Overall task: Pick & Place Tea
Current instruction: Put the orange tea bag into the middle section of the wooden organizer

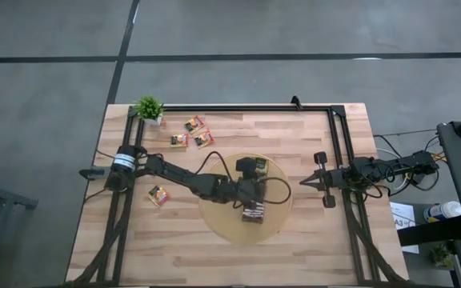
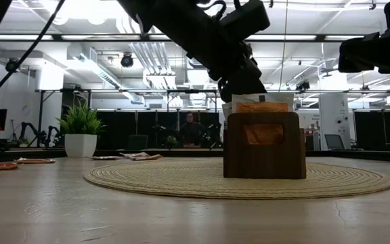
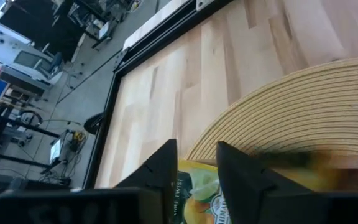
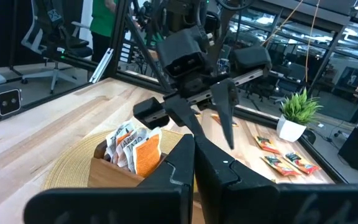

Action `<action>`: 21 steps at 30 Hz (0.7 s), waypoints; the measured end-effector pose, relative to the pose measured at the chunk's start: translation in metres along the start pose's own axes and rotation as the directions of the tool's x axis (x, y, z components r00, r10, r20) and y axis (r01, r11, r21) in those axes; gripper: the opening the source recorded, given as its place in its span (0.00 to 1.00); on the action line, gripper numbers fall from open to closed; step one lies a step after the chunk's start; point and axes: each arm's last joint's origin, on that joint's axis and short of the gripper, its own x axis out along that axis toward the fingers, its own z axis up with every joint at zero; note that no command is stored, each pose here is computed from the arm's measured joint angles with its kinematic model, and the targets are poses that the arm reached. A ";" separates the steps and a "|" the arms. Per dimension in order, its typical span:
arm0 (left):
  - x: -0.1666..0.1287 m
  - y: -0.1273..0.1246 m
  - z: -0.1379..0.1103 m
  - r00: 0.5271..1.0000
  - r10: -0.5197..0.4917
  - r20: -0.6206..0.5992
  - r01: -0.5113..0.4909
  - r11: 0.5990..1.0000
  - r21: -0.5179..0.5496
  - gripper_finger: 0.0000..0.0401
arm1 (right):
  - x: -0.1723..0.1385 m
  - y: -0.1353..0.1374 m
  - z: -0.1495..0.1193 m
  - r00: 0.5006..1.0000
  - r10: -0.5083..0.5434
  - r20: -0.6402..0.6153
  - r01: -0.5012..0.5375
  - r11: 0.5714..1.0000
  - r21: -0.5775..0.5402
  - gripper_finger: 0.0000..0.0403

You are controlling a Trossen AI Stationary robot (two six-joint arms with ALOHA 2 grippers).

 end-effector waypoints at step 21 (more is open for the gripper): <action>-0.031 0.002 0.009 0.998 0.005 -0.057 -0.005 1.000 0.005 0.32 | 0.000 0.000 0.000 1.000 0.001 -0.001 -0.001 1.000 0.000 0.02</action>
